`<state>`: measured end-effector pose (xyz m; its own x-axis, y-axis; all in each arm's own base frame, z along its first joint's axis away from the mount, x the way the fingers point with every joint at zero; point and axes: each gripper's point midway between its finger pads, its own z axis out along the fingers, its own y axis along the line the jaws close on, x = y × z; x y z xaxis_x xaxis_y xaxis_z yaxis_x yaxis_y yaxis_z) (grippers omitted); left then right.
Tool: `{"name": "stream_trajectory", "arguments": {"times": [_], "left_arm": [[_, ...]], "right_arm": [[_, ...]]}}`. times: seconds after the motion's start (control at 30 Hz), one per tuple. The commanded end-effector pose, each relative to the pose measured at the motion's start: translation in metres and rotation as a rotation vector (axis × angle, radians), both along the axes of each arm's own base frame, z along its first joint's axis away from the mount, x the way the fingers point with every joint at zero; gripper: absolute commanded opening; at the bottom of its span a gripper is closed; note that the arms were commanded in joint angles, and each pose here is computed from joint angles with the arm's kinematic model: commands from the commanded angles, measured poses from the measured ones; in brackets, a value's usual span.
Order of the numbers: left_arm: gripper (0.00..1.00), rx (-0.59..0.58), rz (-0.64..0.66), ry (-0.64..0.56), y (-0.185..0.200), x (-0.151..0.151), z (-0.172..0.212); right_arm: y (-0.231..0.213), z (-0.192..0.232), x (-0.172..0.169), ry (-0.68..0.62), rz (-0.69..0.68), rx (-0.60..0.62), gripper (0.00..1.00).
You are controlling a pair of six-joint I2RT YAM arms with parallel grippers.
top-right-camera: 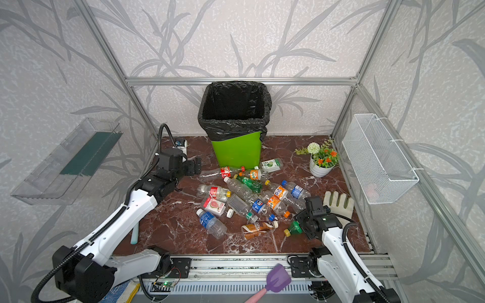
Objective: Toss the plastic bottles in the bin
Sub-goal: 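Lift the green bottle and carry it over the bin with the right gripper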
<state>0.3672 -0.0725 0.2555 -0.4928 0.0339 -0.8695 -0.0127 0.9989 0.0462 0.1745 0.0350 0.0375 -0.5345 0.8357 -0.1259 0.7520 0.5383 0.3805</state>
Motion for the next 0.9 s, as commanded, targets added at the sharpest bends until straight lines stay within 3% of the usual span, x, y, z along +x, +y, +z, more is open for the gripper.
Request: {"name": "stream_trajectory", "arguments": {"times": [0.0, 0.23, 0.33, 0.53, 0.63, 0.77, 0.87], "left_arm": [[0.99, -0.011, 0.05, -0.011, 0.008, 0.0, -0.003], [0.99, -0.02, 0.087, -0.004, 0.015, -0.001, -0.009], [0.99, -0.025, 0.115, -0.005, 0.021, -0.001, -0.01], [0.99, -0.068, 0.176, 0.001, 0.033, 0.001, -0.016], [0.99, -0.104, 0.208, 0.027, 0.04, 0.002, -0.024], [0.99, -0.198, 0.26, 0.075, 0.052, 0.002, -0.042], [0.99, -0.262, 0.276, 0.1, 0.058, 0.003, -0.053]], "right_arm": [[-0.003, 0.02, 0.005, -0.052, -0.004, -0.024, 0.57], [-0.001, 0.051, 0.018, -0.143, 0.035, -0.061, 0.51], [0.002, 0.084, 0.032, -0.249, 0.081, -0.118, 0.48], [0.018, 0.206, 0.091, -0.633, 0.273, -0.276, 0.48], [0.016, 0.279, 0.11, -0.846, 0.327, -0.417, 0.47], [-0.003, 0.383, 0.113, -1.103, 0.265, -0.611, 0.48], [-0.01, 0.432, 0.116, -1.251, 0.205, -0.63, 0.48]]}}
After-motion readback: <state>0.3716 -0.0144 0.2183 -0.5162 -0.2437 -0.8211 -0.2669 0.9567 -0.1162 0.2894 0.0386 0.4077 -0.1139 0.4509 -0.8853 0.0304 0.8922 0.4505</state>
